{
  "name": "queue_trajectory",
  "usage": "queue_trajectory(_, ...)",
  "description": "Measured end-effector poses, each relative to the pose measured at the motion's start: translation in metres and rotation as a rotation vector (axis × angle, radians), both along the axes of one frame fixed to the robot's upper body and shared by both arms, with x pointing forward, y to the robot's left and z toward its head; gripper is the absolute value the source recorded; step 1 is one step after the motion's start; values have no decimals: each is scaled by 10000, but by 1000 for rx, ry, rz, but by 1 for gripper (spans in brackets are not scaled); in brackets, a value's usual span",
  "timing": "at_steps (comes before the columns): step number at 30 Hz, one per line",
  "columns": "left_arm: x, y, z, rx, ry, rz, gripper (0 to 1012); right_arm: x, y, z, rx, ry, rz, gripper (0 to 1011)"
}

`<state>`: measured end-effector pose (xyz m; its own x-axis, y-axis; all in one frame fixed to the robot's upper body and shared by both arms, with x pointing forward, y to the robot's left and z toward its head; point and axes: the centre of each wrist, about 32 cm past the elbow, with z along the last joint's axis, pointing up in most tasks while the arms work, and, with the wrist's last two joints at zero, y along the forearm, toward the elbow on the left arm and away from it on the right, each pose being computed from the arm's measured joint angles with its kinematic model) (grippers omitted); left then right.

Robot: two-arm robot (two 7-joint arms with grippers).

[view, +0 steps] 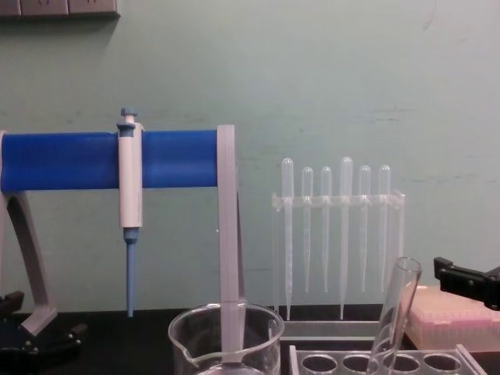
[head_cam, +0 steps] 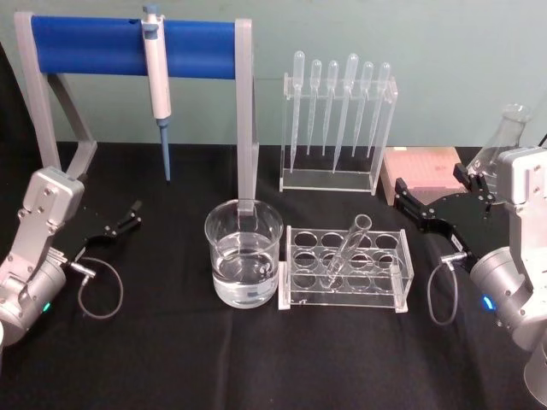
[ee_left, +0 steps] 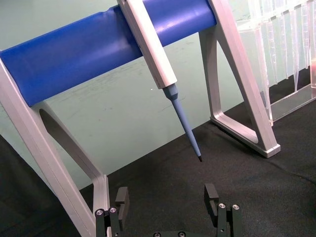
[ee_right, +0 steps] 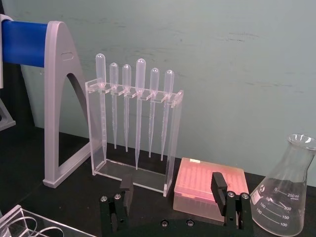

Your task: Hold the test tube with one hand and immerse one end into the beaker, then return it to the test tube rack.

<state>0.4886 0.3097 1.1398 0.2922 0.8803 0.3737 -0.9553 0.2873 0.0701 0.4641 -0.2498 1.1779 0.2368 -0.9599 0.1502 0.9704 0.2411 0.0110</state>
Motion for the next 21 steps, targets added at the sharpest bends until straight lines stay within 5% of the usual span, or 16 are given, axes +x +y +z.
queue_trajectory(21, 0, 0, 0, 0, 0, 0, 1000, 2, 4, 5, 1, -4, 3, 1003)
